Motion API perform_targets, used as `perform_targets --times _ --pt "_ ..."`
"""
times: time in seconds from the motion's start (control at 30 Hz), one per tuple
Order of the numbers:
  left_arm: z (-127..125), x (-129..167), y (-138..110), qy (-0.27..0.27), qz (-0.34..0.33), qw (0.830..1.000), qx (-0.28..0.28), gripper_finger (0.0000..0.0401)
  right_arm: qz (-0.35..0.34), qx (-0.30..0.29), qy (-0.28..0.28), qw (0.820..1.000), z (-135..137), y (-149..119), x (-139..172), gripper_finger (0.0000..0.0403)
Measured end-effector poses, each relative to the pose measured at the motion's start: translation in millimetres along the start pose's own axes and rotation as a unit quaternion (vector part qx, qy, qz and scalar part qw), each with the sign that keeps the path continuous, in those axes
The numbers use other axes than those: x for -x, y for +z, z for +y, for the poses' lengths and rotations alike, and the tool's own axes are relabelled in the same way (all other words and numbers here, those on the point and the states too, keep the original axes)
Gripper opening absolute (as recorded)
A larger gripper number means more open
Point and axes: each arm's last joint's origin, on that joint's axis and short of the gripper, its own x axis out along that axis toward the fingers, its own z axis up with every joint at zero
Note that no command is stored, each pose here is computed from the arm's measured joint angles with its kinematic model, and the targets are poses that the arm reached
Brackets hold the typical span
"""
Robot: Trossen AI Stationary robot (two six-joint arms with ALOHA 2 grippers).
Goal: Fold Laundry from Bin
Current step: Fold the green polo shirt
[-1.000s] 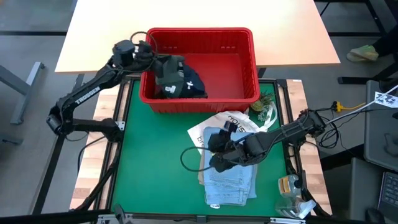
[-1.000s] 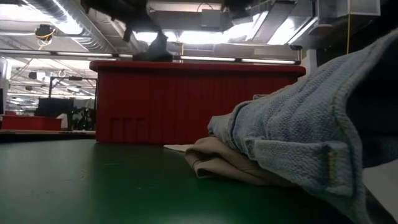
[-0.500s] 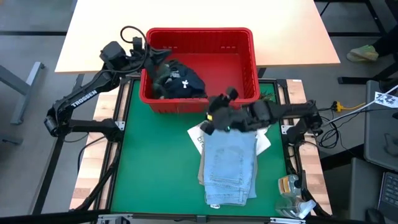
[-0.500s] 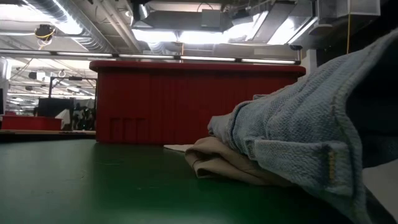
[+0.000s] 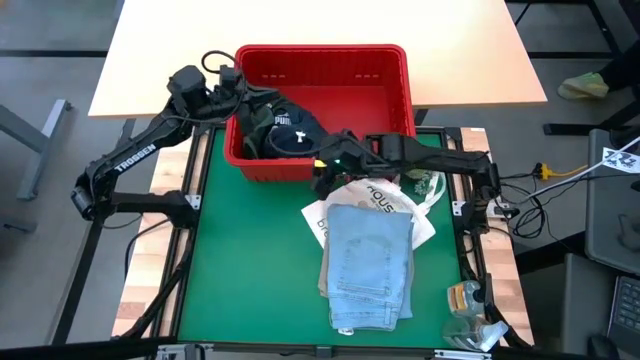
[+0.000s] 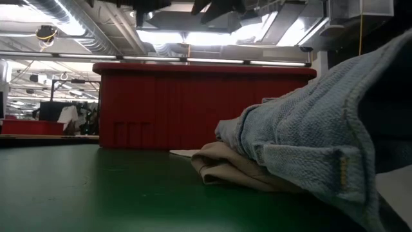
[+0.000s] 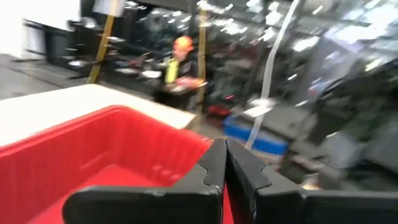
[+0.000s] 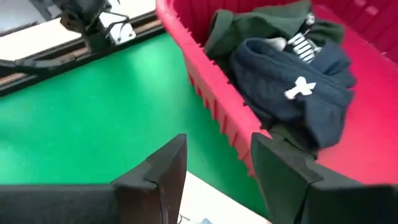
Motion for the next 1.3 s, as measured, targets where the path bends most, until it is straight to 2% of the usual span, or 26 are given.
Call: perform_targets --times 0.1,0.17,0.27,0.37,0.57,0.87,1.2,1.3 --pt "6.5 0.6 -8.5 0.058 0.037 0.997 -0.044 0.0016 0.003 0.001 0.002 1.000 3.1 -1.0 -7.5 0.0179" --pt "11.1 1.8 -15.8 0.114 0.073 0.988 -0.076 0.0033 0.005 0.002 0.005 1.000 3.8 -1.4 -8.0 0.0179" --pt "17.4 5.7 -25.9 0.201 0.133 0.962 -0.126 0.0065 -0.003 0.000 0.027 1.000 7.6 0.3 -5.8 0.0179" --pt "24.0 5.7 -38.2 0.248 0.197 0.938 -0.145 0.0097 -0.019 -0.004 0.036 0.999 9.3 3.6 -6.0 0.0179" --pt "38.8 -8.3 -67.1 0.260 0.297 0.910 -0.127 0.0134 -0.037 -0.010 0.063 0.997 12.1 7.9 -5.2 0.0179" --pt "59.6 -31.3 -106.3 0.256 0.395 0.877 -0.102 0.0137 -0.030 -0.009 0.080 0.996 13.1 7.4 -5.1 0.0179" --pt "64.7 -26.0 -117.6 0.303 0.453 0.831 -0.112 0.0138 -0.030 -0.009 0.080 0.996 13.1 7.4 -5.1 0.0179" --pt "67.2 -25.8 -118.6 0.305 0.458 0.827 -0.114 0.0138 -0.030 -0.008 0.080 0.996 13.0 7.3 -5.1 0.0179"
